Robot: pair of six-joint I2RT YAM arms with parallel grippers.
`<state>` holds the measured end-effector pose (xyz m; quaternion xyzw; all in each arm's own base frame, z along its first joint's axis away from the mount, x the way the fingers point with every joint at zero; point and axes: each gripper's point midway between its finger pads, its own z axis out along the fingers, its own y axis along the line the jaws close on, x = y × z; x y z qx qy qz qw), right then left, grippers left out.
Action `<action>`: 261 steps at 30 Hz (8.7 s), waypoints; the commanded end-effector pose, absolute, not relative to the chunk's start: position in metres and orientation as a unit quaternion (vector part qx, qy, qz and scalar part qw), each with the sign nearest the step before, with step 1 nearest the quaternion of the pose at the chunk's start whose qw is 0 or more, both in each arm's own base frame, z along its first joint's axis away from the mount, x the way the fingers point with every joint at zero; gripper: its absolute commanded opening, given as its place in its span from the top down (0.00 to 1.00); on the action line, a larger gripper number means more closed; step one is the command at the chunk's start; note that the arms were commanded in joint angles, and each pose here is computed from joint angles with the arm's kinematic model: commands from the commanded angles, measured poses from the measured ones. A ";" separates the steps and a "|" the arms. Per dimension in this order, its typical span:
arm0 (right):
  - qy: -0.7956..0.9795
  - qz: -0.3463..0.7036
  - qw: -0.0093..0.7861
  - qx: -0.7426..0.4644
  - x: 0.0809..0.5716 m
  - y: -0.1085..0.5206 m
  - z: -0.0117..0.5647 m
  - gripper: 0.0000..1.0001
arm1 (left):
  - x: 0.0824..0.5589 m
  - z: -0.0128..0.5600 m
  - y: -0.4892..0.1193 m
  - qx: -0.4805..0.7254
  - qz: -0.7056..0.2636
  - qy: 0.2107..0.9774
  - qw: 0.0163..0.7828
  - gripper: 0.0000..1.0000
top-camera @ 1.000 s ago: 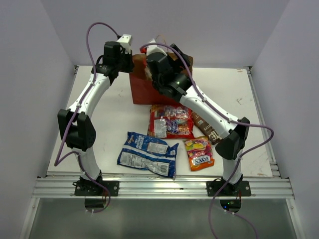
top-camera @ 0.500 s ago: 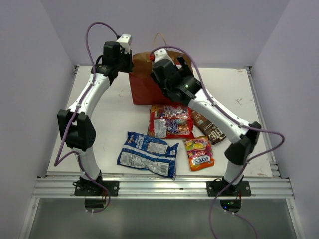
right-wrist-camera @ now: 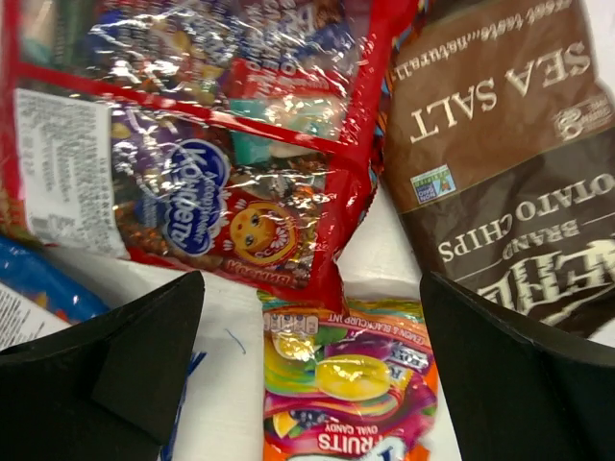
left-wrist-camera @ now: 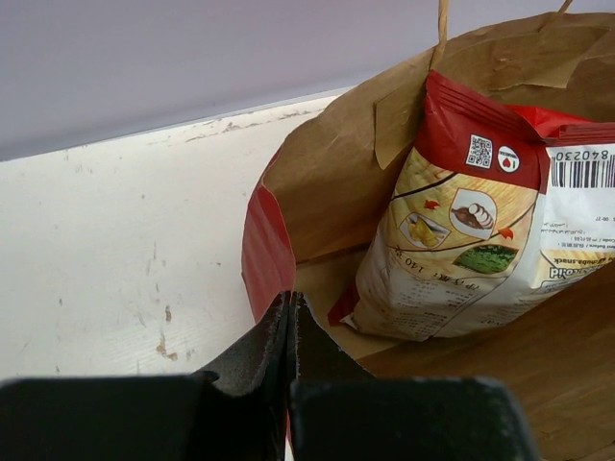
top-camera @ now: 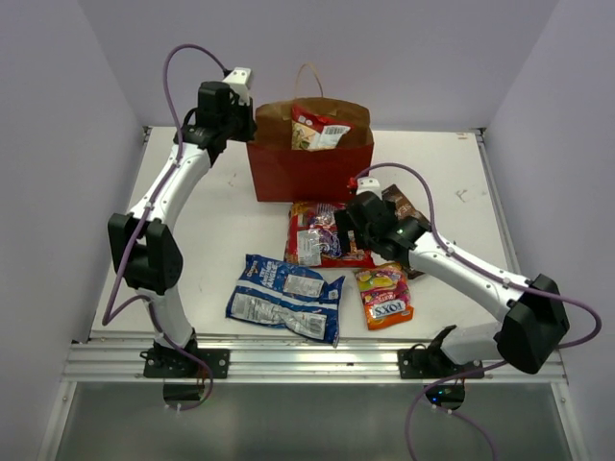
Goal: Place the snacks into the paper bag
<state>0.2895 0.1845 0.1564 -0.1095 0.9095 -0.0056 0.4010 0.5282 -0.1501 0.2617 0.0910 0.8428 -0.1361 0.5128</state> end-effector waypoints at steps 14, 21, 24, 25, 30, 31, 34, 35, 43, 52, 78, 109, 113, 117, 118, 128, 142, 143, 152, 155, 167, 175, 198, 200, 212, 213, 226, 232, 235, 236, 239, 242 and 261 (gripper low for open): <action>0.902 0.201 0.382 0.013 0.342 0.186 0.075 0.14 | 0.524 0.282 -0.143 0.091 -0.127 0.830 0.536 1.00; 0.915 0.192 0.355 0.017 0.345 0.186 0.037 0.26 | 0.524 0.281 -0.142 0.090 -0.122 0.831 0.536 1.00; 0.919 0.181 0.349 0.020 0.343 0.181 0.030 0.37 | 0.524 0.281 -0.141 0.089 -0.122 0.831 0.536 1.00; 0.920 0.175 0.349 0.020 0.342 0.180 0.030 0.42 | 0.524 0.283 -0.141 0.089 -0.122 0.830 0.537 1.00; 0.925 0.139 0.352 0.020 0.336 0.164 0.040 0.98 | 0.523 0.285 -0.141 0.090 -0.123 0.829 0.538 1.00; 0.922 0.140 0.361 0.020 0.337 0.163 0.048 1.00 | 0.523 0.285 -0.142 0.091 -0.123 0.828 0.539 1.00; 0.918 0.121 0.377 0.018 0.333 0.152 0.069 1.00 | 0.522 0.284 -0.142 0.092 -0.125 0.829 0.538 1.00; 0.916 0.117 0.384 0.018 0.332 0.150 0.076 1.00 | 0.522 0.285 -0.142 0.092 -0.125 0.828 0.539 1.00; 0.859 0.073 0.506 0.033 0.307 0.104 0.245 1.00 | 0.521 0.289 -0.145 0.094 -0.129 0.825 0.541 1.00; 0.768 0.040 0.639 0.005 0.324 0.087 0.432 1.00 | 0.521 0.289 -0.148 0.097 -0.137 0.824 0.541 1.00; 0.606 0.184 0.766 -0.112 0.465 0.217 0.576 0.97 | 0.524 0.280 -0.148 0.097 -0.133 0.829 0.534 1.00; 0.722 0.252 0.575 -0.291 0.425 0.267 0.457 0.87 | 0.518 0.296 -0.148 0.101 -0.136 0.820 0.547 1.00; 0.723 0.266 0.560 -0.304 0.436 0.281 0.435 0.87 | 0.519 0.294 -0.148 0.102 -0.135 0.821 0.545 1.00; 0.722 0.266 0.564 -0.299 0.444 0.284 0.436 0.87 | 0.520 0.291 -0.149 0.102 -0.138 0.822 0.542 1.00; 0.724 0.264 0.566 -0.294 0.445 0.283 0.436 0.87 | 0.520 0.289 -0.149 0.102 -0.137 0.823 0.541 1.00; 0.754 0.213 0.573 -0.240 0.449 0.257 0.431 0.70 | 0.520 0.290 -0.149 0.103 -0.137 0.823 0.541 1.00; 0.889 -0.025 0.454 -0.052 0.385 0.135 0.261 0.10 | 0.517 0.283 -0.135 0.075 -0.108 0.834 0.536 1.00; 0.900 -0.034 0.431 -0.050 0.376 0.129 0.233 0.11 | 0.517 0.284 -0.134 0.071 -0.108 0.833 0.537 1.00; 0.924 -0.016 0.377 -0.061 0.364 0.138 0.145 0.12 | 0.516 0.272 -0.129 0.049 -0.101 0.841 0.529 1.00; 0.932 -0.024 0.356 -0.064 0.367 0.140 0.120 0.12 | 0.512 0.270 -0.127 0.046 -0.099 0.841 0.530 1.00; 0.951 -0.059 0.295 -0.067 0.385 0.140 0.050 0.16 | 0.507 0.273 -0.124 0.049 -0.102 0.836 0.537 1.00; 0.956 -0.085 0.278 -0.043 0.381 0.118 0.038 0.41 | 0.507 0.272 -0.122 0.049 -0.102 0.837 0.536 1.00; 0.962 -0.111 0.248 -0.027 0.362 0.104 0.029 1.00 | 0.507 0.275 -0.121 0.049 -0.109 0.835 0.537 1.00; 0.958 -0.120 0.258 -0.024 0.360 0.099 0.050 1.00 | 0.507 0.274 -0.120 0.050 -0.108 0.836 0.536 1.00; 0.820 0.010 0.572 0.007 0.399 0.117 0.409 1.00 | 0.508 0.274 -0.119 0.048 -0.110 0.836 0.535 1.00; 0.795 0.041 0.605 0.009 0.401 0.124 0.445 1.00 | 0.507 0.273 -0.119 0.048 -0.109 0.837 0.534 1.00; 0.639 0.360 0.679 -0.017 0.443 0.274 0.542 0.99 | 0.510 0.269 -0.120 0.048 -0.112 0.839 0.531 1.00; 0.613 0.396 0.682 -0.047 0.459 0.339 0.548 0.95 | 0.510 0.270 -0.119 0.047 -0.111 0.838 0.532 1.00; 0.592 0.437 0.675 -0.054 0.461 0.357 0.555 0.94 | 0.509 0.270 -0.118 0.047 -0.110 0.838 0.532 1.00; 0.589 0.446 0.672 -0.058 0.460 0.362 0.554 0.94 | 0.509 0.270 -0.118 0.048 -0.109 0.838 0.532 1.00; 0.609 0.449 0.649 -0.079 0.461 0.384 0.520 0.94 | 0.508 0.272 -0.117 0.049 -0.108 0.837 0.533 1.00; 0.634 0.432 0.631 -0.113 0.455 0.409 0.479 0.94 | 0.509 0.274 -0.115 0.047 -0.109 0.835 0.537 1.00; 0.579 0.446 0.671 -0.126 0.454 0.424 0.518 0.92 | 0.509 0.269 -0.112 0.045 -0.114 0.838 0.532 1.00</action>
